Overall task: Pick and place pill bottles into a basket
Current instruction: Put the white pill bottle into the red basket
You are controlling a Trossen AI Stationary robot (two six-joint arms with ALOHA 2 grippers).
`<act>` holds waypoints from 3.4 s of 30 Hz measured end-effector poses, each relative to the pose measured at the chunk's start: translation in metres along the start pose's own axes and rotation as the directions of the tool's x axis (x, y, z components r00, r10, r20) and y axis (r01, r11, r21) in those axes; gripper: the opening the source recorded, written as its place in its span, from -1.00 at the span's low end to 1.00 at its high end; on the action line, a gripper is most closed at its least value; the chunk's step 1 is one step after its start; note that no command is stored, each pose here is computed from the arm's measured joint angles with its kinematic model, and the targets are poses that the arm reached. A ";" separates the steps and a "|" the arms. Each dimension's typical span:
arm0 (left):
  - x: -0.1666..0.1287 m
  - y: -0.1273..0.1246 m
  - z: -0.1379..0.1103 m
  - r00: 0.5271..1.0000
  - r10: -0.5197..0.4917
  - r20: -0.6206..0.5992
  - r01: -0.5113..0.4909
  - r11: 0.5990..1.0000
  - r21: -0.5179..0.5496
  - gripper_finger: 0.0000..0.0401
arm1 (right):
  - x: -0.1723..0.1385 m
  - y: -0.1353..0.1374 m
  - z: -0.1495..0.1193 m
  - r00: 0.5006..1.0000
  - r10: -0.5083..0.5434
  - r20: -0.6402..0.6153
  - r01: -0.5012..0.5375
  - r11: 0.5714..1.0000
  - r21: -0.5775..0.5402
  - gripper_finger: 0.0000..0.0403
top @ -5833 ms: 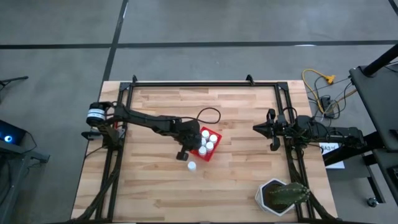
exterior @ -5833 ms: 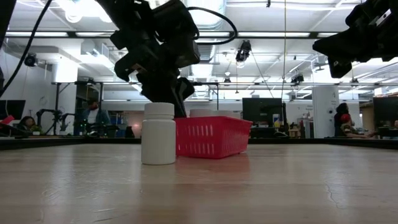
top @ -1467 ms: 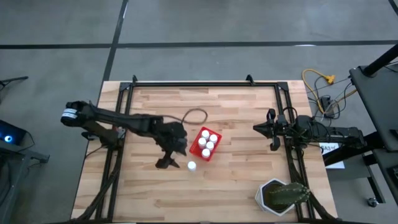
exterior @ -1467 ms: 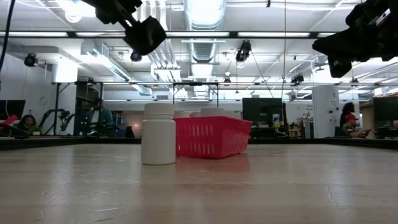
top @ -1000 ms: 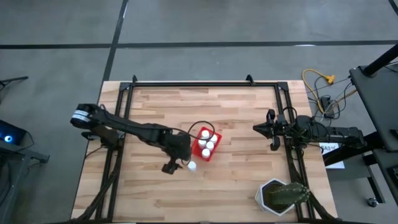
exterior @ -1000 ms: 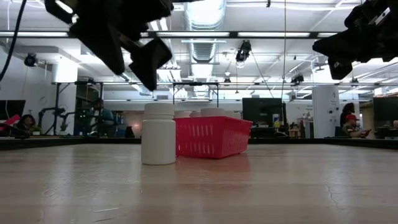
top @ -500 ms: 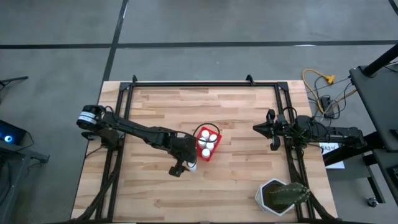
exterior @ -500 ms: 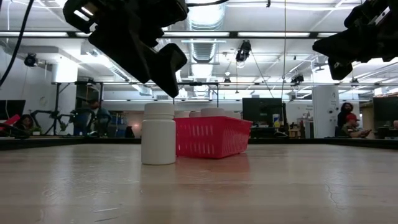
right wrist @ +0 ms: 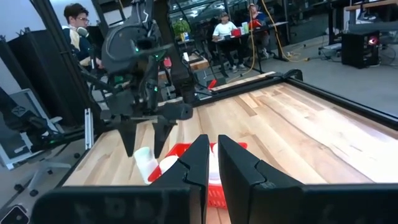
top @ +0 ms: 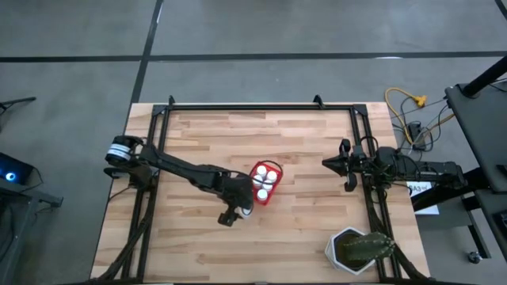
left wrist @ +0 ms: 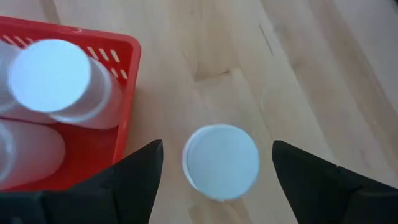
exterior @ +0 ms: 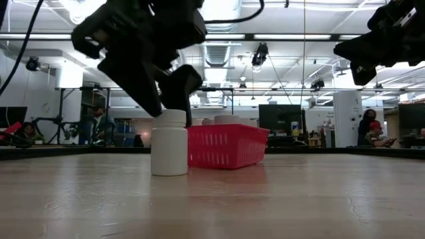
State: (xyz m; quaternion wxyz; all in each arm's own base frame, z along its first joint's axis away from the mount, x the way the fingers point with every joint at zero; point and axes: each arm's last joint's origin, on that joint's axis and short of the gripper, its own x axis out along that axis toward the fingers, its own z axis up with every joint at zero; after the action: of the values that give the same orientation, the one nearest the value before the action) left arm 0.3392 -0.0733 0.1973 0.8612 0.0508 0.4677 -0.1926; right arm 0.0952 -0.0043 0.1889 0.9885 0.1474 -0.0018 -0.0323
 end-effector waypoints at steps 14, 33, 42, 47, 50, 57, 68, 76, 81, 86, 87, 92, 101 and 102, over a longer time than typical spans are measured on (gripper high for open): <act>0.012 0.003 0.001 1.000 -0.002 -0.010 0.002 0.998 -0.055 0.41 | 0.000 0.000 -0.001 1.000 -0.001 -0.006 0.001 1.000 0.000 -0.87; 0.009 0.000 0.002 0.998 -0.069 0.006 0.069 0.996 -0.052 -0.31 | 0.000 0.000 -0.001 1.000 -0.002 -0.008 0.002 1.000 -0.012 -0.87; -0.035 -0.004 0.022 0.999 0.003 0.051 -0.005 0.999 0.052 -0.31 | 0.000 0.000 -0.001 1.000 -0.002 -0.007 0.002 1.000 -0.013 -0.87; -0.055 0.004 0.036 0.990 0.084 0.110 -0.097 0.988 0.123 -0.31 | 0.000 0.000 -0.001 1.000 -0.002 -0.006 0.002 1.000 -0.016 -0.87; -0.059 0.015 0.037 0.986 0.114 0.117 -0.127 0.986 0.108 -0.31 | 0.000 0.000 0.000 1.000 -0.001 -0.003 0.001 1.000 -0.016 -0.87; -0.062 0.040 0.029 0.978 0.183 0.097 -0.189 0.981 0.054 -0.31 | 0.000 0.000 0.000 1.000 -0.001 -0.002 0.001 1.000 -0.016 -0.87; -0.057 0.052 0.020 0.983 0.170 0.076 -0.173 0.984 0.039 -0.31 | 0.000 0.000 0.000 1.000 0.000 -0.001 0.000 1.000 -0.016 -0.87; -0.056 0.052 0.019 0.983 0.169 0.077 -0.173 0.984 0.038 -0.31 | 0.000 0.000 0.000 1.000 0.000 -0.001 0.000 1.000 -0.019 -0.87; -0.056 0.052 0.019 0.983 0.169 0.076 -0.172 0.984 0.038 -0.31 | 0.000 0.000 0.000 1.000 0.000 -0.001 0.000 1.000 -0.019 -0.87; -0.050 0.053 0.018 0.984 0.164 0.063 -0.166 0.985 0.034 -0.31 | 0.000 0.000 0.000 1.000 0.000 -0.001 0.000 1.000 -0.019 -0.87; -0.046 0.054 0.018 0.985 0.161 0.063 -0.163 0.986 0.034 -0.31 | 0.000 0.000 0.000 1.000 0.000 -0.001 0.000 1.000 -0.018 -0.87; -0.037 0.055 0.018 0.990 0.128 0.065 -0.131 0.991 0.032 -0.31 | 0.000 0.000 0.000 1.000 0.000 0.000 0.000 1.000 -0.016 -0.87; -0.032 0.056 0.016 0.992 0.122 0.043 -0.124 0.992 0.031 -0.31 | 0.000 0.000 0.000 1.000 0.000 -0.002 0.000 1.000 -0.019 -0.87; -0.032 0.056 0.016 0.991 0.123 0.048 -0.125 0.992 0.033 -0.31 | 0.000 0.000 0.000 1.000 -0.001 -0.002 0.001 1.000 -0.019 -0.87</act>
State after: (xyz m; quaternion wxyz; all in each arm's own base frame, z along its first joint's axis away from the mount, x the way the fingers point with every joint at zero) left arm 0.3577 -0.0166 0.2273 0.8809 0.0910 0.4403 -0.1483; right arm 0.0955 -0.0043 0.1886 0.9899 0.1381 -0.0006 -0.0324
